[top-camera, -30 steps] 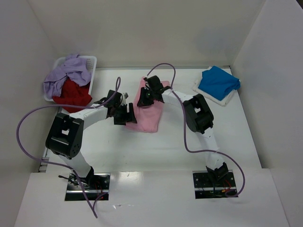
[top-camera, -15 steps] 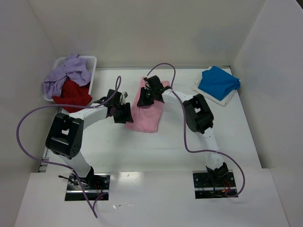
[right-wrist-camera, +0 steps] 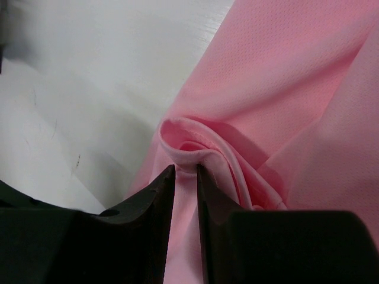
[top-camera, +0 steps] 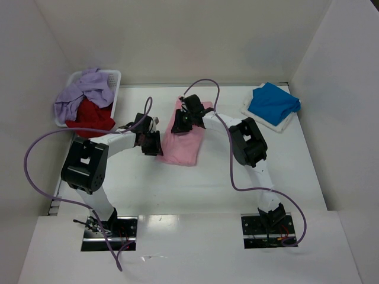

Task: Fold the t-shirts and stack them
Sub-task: Fold the folded rectangular tshirt in 1/3 of the way

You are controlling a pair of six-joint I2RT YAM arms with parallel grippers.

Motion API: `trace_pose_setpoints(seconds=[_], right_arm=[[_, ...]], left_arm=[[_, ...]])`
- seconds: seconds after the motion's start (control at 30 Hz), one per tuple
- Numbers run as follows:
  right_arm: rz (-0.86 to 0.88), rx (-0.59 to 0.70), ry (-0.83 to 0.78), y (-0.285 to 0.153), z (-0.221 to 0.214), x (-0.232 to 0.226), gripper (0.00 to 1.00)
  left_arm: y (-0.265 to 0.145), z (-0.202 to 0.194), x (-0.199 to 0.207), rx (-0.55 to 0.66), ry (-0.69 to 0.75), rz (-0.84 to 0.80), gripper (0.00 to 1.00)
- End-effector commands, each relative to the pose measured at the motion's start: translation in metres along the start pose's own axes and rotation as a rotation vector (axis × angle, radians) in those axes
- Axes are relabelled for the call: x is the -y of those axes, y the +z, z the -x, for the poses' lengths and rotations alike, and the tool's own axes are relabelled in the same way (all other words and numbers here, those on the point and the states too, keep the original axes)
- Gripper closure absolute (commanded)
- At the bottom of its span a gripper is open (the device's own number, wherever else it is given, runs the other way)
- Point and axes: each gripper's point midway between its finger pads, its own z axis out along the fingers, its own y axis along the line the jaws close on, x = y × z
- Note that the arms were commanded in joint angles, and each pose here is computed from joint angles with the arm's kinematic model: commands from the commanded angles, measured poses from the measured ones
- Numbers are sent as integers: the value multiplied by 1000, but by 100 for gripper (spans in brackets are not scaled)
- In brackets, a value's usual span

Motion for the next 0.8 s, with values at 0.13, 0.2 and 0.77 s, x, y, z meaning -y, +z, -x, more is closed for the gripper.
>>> trace_pose_setpoints(seconds=[0.13,0.2,0.77], right_arm=[[-20,34,-22,1,15,5,73],[-51,42,-8,3,16,11,73],[-127,66,40,5,25,44,80]], left_arm=[[2,5,5,1,30,-38,87],[2,-1,3,-16,12,-31,92],[-30,-31,6,-27,-53,-48,100]])
